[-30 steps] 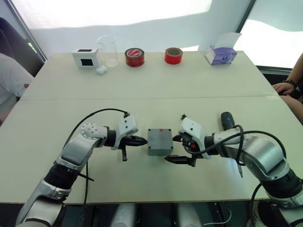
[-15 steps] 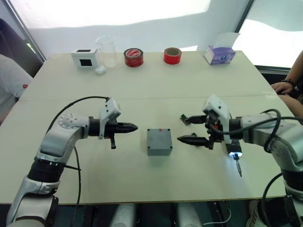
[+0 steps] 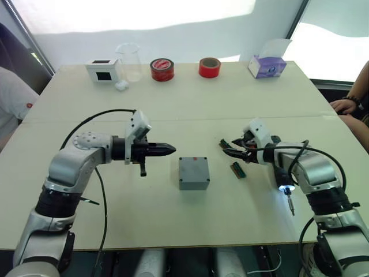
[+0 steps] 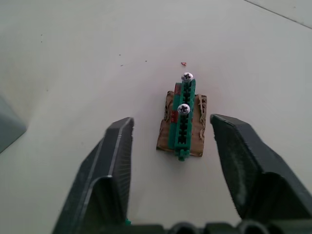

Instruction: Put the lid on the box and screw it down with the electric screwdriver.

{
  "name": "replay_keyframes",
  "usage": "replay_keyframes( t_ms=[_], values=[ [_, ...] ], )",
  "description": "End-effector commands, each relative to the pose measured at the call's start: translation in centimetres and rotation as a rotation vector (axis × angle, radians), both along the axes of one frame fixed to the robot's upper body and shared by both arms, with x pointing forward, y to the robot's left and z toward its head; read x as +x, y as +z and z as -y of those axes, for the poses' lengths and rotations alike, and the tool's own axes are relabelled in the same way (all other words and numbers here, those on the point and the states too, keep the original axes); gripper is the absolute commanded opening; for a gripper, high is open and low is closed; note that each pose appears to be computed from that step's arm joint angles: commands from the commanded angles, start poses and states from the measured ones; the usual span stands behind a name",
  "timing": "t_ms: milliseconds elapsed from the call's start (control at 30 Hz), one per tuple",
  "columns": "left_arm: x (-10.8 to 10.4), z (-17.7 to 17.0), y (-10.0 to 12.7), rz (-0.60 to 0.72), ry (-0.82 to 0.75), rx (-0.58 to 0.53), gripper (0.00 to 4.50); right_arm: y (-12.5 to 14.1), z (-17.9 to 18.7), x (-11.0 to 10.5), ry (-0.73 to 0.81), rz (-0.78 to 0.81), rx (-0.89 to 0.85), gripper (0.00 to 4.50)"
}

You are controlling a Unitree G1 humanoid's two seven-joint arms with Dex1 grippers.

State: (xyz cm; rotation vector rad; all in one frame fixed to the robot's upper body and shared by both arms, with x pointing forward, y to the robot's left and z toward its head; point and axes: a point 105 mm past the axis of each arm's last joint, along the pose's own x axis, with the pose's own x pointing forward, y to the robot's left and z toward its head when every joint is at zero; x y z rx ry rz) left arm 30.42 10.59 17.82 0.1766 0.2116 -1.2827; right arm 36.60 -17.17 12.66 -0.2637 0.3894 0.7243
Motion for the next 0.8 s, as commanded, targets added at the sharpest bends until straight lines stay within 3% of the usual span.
replay_keyframes(
  t_ms=[33,467,667,800],
  values=[
    [-0.46,0.41,0.63,0.029,-0.017,-0.001,0.00,1.44,-0.19,0.54,0.006,0.056,0.008,2.45],
    [-0.43,0.58,0.56,0.030,-0.017,0.006,0.00,1.47,-0.33,1.10,0.000,0.060,0.010,2.45],
    [-0.26,0.42,0.25,0.026,-0.016,0.010,0.00,1.10,-0.17,1.12,-0.009,0.059,-0.004,0.16],
    [-0.21,0.43,0.21,0.028,-0.016,0.010,0.00,1.02,-0.19,1.07,-0.007,0.060,-0.006,0.16]
  ],
)
